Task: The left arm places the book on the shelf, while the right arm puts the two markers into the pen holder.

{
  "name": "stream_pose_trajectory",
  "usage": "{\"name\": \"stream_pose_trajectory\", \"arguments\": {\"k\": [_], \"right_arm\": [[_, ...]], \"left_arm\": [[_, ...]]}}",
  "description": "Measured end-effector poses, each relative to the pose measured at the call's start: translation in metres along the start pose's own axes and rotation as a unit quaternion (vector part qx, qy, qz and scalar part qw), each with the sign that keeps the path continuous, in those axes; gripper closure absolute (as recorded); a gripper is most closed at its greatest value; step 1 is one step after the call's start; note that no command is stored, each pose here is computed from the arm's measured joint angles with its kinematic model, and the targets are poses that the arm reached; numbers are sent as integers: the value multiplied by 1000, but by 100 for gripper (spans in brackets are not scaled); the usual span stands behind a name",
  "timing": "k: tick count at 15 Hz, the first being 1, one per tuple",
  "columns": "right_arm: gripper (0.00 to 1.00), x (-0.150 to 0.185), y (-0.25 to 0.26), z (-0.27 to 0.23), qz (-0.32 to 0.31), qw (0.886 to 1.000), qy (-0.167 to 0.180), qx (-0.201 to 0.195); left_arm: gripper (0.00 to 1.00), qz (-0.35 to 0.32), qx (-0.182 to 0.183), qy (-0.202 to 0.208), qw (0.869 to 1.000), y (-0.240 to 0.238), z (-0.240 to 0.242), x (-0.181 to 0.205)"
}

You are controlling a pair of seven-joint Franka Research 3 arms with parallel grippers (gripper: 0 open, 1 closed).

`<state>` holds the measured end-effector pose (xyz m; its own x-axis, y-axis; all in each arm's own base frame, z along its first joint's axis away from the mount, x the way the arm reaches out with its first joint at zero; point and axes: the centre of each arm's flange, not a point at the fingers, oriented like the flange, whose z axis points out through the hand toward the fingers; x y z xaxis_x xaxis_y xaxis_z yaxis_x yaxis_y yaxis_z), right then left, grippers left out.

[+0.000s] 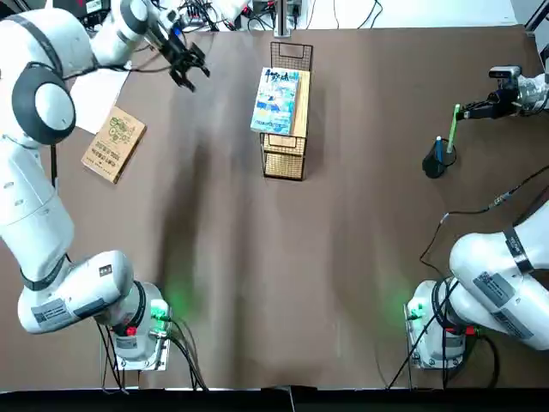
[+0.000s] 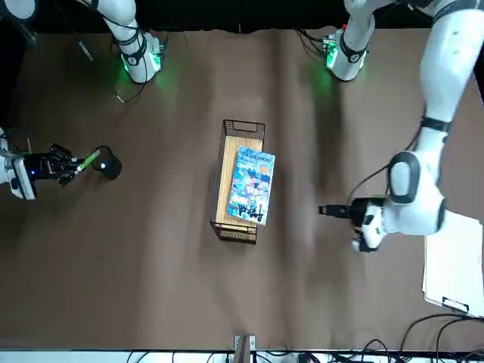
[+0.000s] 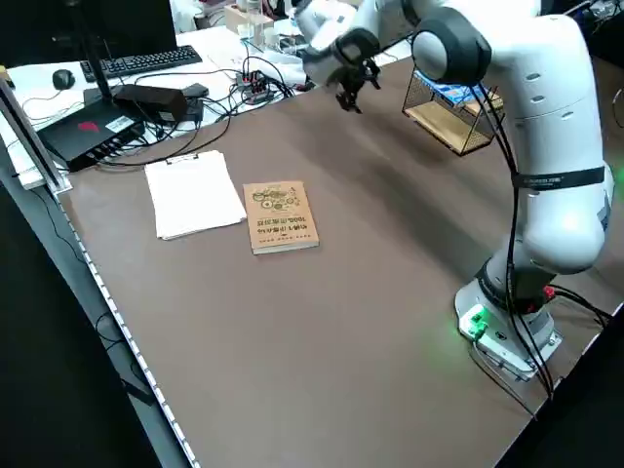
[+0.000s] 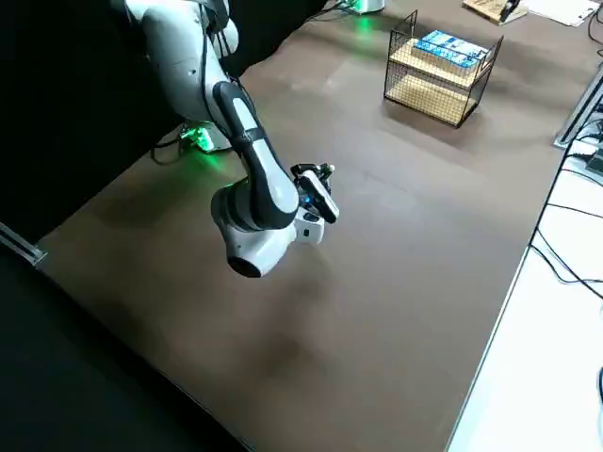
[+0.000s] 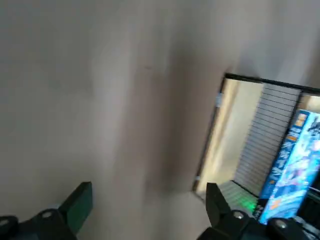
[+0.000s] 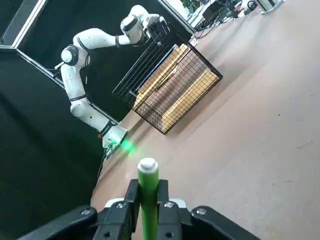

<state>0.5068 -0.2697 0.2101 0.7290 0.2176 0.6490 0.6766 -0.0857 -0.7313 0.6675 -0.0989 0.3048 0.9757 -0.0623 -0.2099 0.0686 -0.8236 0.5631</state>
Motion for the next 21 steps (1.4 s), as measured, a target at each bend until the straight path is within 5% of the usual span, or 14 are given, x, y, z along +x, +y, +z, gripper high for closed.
{"name": "stream_pose_trajectory", "arguments": {"k": [4, 8, 11, 14, 18, 19, 20, 21], "right_arm": [[82, -12, 10, 5, -6, 1000, 5, 6], [60, -13, 10, 6, -5, 1000, 6, 7], [59, -11, 8, 5, 7, 1000, 6, 11], [59, 9, 0, -4, 61, 998, -1, 5], [60, 64, -30, -18, 128, 990, -42, -33], [60, 79, -40, -20, 153, 984, -72, -49], [60, 110, -62, -22, 206, 963, -145, -94], [60, 127, -72, -19, 234, 949, -177, -119]], "left_arm": [[0, 3, 133, 28, 991, 36, -87, -31], [0, 0, 235, 80, 969, 80, -159, -67], [0, 1, 301, 136, 944, 107, -217, -100], [0, -5, 317, 164, 934, 135, -258, -143], [0, -25, 307, 142, 941, 122, -264, -156], [0, -27, 307, 137, 941, 118, -260, -154], [0, -28, 308, 128, 942, 114, -252, -150], [0, -27, 308, 125, 943, 114, -249, -148]]}}
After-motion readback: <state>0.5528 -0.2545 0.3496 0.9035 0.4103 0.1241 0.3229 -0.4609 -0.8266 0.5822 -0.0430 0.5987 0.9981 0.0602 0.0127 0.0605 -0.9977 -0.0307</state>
